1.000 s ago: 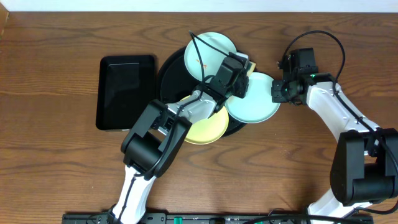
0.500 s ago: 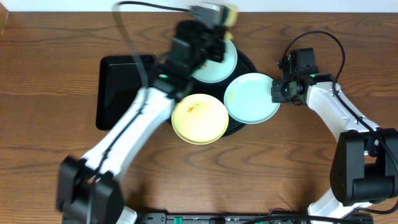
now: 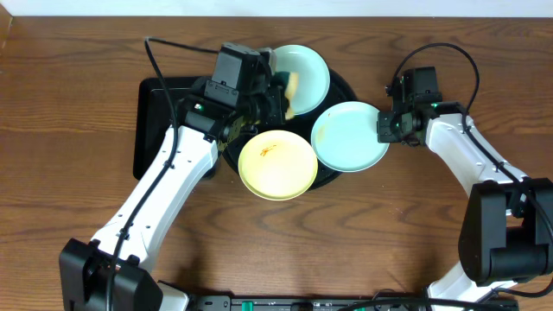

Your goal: Clean dirty plates on tray and stack at the side

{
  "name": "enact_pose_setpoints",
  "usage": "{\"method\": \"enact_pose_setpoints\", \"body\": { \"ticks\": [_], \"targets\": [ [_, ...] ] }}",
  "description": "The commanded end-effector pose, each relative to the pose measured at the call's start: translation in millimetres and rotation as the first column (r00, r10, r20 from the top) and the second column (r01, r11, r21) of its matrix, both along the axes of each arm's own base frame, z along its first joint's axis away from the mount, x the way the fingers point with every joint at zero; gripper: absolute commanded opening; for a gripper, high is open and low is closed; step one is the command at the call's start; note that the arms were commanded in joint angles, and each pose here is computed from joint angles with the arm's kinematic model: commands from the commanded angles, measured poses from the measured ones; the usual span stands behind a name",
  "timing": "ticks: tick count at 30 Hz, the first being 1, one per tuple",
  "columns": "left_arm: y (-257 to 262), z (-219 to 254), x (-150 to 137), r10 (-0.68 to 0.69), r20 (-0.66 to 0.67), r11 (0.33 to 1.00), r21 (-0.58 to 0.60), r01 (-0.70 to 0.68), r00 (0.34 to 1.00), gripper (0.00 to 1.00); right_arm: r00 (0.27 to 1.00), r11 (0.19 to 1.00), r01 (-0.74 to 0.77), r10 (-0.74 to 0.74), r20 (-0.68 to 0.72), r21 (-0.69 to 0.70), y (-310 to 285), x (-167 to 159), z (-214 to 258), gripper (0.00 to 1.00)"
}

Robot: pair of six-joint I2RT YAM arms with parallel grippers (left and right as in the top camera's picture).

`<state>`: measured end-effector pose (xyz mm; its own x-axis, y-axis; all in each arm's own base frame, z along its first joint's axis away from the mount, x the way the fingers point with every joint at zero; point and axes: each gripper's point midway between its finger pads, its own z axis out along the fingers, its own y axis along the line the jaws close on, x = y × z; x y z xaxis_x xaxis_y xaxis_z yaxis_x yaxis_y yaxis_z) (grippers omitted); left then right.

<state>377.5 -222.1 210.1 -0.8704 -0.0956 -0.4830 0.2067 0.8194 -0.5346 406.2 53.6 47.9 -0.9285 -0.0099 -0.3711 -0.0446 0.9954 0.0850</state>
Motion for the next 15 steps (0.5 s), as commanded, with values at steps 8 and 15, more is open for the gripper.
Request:
{"method": "enact_pose_setpoints", "body": {
  "ticks": [8, 15],
  "targets": [
    [-48.4, -37.2, -25.8, -0.143, -0.298, 0.978, -0.187, 0.090, 0.944, 0.08, 1.000, 1.000, -0.014, 0.014, -0.012, -0.002, 2.0, -2.6, -4.6, 0.01],
    [-86.3, -82.6, -25.6, -0.229, -0.412, 0.965, -0.212, 0.152, 0.882, 0.07, 1.000, 1.000, -0.014, 0.014, -0.012, -0.003, 1.9, -2.6, -4.6, 0.01]
  ]
}}
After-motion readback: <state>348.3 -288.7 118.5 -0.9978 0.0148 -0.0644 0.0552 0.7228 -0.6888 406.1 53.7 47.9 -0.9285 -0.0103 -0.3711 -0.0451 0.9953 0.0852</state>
